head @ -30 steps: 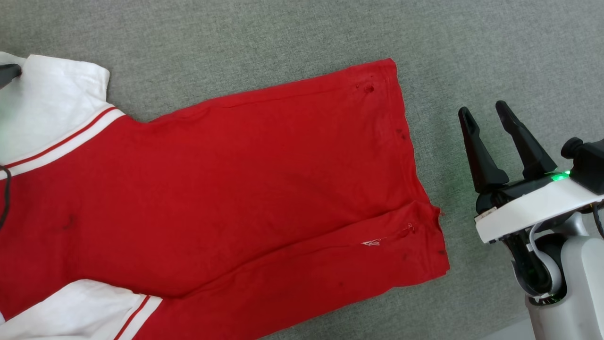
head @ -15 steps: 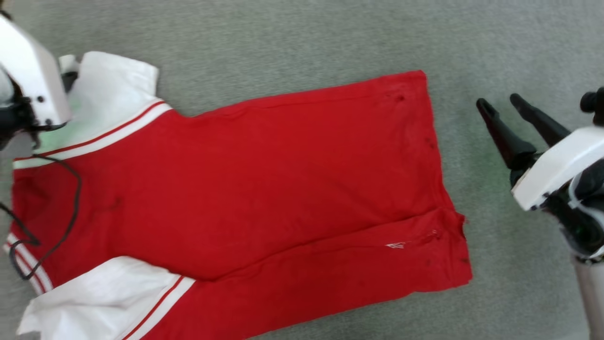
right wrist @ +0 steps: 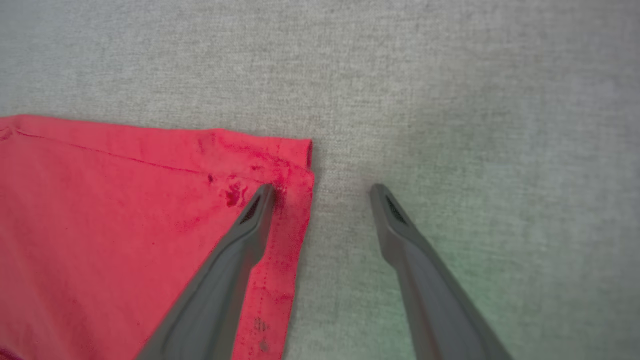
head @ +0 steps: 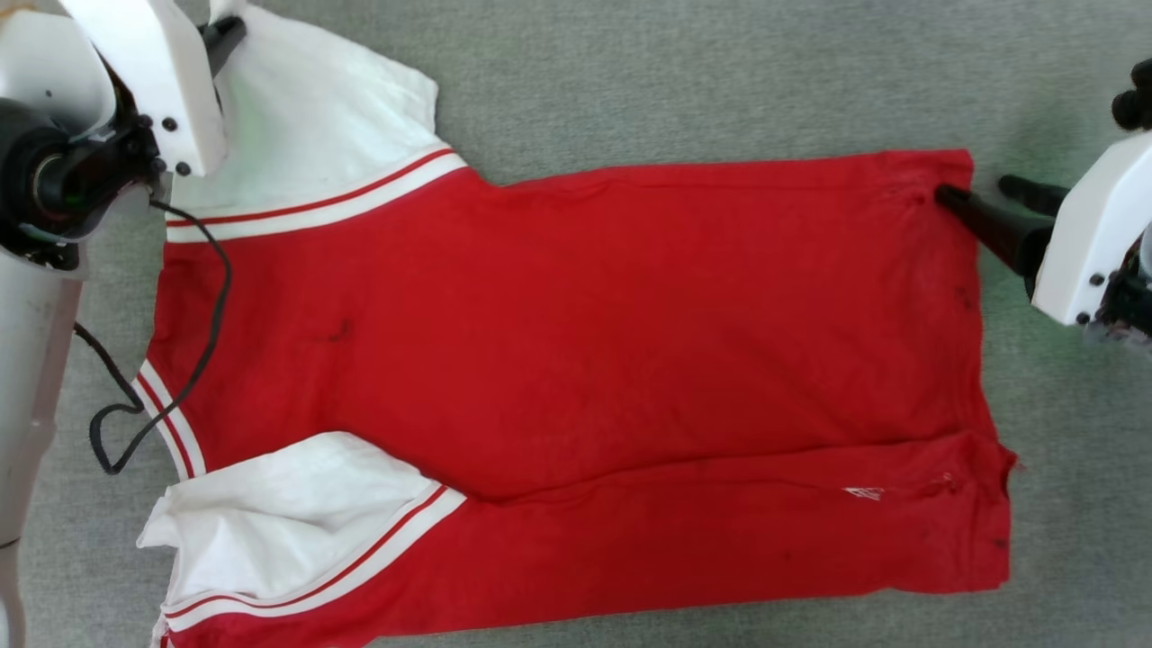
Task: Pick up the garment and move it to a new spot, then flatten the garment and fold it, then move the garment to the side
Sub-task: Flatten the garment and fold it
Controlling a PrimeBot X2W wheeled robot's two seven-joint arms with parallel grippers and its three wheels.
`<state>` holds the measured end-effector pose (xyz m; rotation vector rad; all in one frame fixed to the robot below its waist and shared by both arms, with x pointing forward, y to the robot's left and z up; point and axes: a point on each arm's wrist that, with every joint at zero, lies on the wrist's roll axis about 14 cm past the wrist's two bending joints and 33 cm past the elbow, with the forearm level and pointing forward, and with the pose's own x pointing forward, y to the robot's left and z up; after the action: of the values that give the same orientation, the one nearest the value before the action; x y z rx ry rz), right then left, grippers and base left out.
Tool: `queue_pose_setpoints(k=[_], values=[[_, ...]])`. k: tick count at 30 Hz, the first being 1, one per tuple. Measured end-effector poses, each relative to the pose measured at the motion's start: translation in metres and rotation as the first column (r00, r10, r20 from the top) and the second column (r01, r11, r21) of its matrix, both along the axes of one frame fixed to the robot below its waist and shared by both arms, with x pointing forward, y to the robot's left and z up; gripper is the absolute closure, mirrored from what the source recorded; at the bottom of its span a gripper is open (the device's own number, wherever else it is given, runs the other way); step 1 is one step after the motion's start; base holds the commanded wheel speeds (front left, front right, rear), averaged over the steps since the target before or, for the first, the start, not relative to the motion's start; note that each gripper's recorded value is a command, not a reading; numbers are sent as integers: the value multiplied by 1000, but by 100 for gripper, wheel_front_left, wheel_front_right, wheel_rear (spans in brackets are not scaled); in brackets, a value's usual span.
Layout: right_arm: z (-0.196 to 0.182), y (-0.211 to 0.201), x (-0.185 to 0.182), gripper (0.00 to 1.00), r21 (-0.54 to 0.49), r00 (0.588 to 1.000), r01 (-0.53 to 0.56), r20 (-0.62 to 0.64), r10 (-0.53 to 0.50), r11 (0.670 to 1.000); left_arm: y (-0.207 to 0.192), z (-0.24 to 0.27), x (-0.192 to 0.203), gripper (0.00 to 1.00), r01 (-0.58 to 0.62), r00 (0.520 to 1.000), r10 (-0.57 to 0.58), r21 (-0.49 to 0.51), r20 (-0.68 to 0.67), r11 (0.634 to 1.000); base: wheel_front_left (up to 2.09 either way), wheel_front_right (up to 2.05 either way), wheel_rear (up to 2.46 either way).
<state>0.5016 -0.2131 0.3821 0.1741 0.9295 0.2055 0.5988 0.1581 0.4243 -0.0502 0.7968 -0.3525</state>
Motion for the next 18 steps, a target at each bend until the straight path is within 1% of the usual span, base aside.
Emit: queue_pose_setpoints(k=[7,8,9,10,13,18], values=[[-20,11,9,0,-4,994,-42,-101,41,999,5,-7,0,100,-4,1000,4,0,18,1000,0,0,0],[-20,12,10,42,-3,993,-44,-108,43,999,6,-7,0,100,-5,1000,5,-1,19,1000,0,0,0],[-21,12,10,76,-3,992,-46,-117,45,999,7,-7,-1,100,-7,1000,7,-1,23,1000,0,0,0],[-20,13,10,100,-5,992,-48,-117,47,999,8,-5,-1,100,-10,1000,10,-1,27,1000,0,0,0],[-16,15,11,100,-7,993,-53,-108,52,999,10,-1,-2,100,-16,999,16,-3,44,1000,0,0,0],[2,18,15,100,-22,998,-60,-29,60,998,16,13,-6,100,-35,995,37,-16,95,999,0,0,0]])
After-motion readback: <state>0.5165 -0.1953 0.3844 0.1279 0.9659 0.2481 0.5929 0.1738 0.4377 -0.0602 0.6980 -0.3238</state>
